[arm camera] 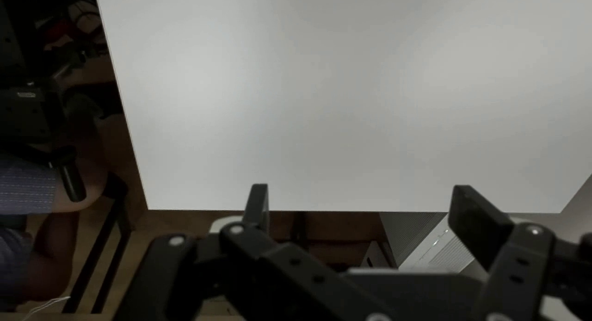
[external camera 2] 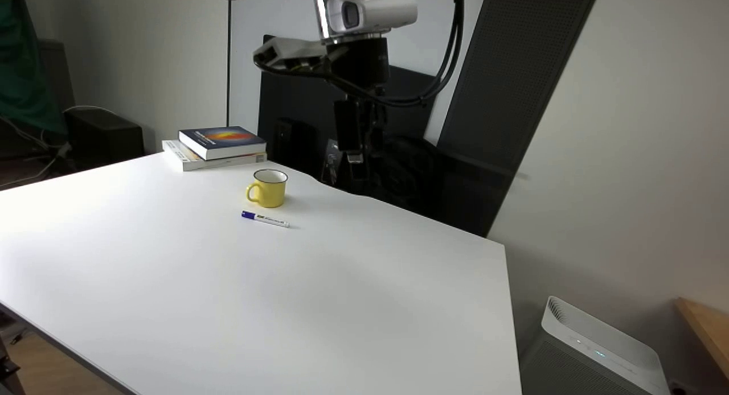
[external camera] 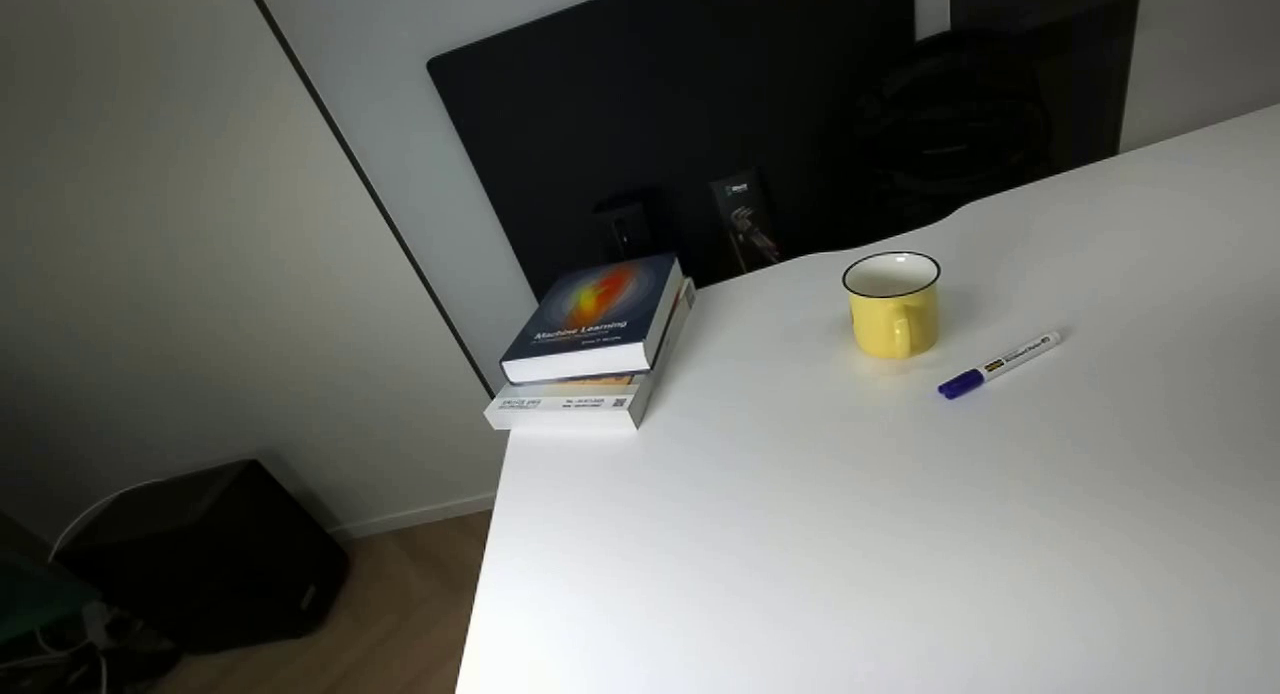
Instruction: Put the blue marker inside the yellow mug
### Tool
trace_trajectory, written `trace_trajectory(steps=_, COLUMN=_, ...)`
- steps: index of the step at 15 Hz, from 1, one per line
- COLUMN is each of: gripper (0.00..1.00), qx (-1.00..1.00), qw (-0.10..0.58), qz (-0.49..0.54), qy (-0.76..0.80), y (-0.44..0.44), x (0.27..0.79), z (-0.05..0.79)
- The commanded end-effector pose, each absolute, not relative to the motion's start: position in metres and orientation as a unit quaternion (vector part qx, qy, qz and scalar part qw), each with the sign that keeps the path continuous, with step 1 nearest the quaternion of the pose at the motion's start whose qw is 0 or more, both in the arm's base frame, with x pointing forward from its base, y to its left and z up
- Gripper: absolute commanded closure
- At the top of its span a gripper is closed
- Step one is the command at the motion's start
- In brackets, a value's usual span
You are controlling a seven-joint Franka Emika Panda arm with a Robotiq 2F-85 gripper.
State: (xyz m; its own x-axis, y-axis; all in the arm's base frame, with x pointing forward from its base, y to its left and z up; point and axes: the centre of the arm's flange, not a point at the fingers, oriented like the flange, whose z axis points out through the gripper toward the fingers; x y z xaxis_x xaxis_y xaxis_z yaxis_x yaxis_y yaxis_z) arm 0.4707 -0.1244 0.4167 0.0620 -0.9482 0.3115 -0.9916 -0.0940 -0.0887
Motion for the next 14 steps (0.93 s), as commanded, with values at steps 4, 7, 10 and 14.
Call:
trace_trajectory(steps=4, gripper=0.00, qx=0.720, qw=0.082, qz=0.140, qy=-0.675, y=-0.138, x=0.565, z=0.407)
trace_trajectory(steps=7, gripper=0.00, qx=0.740, qw=0.093, qz=0.133, qy=-0.653, y=-0.129, x=0.599, z=0.398)
trace_trajectory(steps=10, gripper=0.00, qx=0.758, qw=0.101, qz=0.125, qy=-0.632, y=-0.115, x=0.633, z=0.390)
trace_trajectory(steps=14, gripper=0.00, qx=0.780, qw=0.110, qz=0.119, qy=-0.604, y=-0.097, x=0.671, z=0.379)
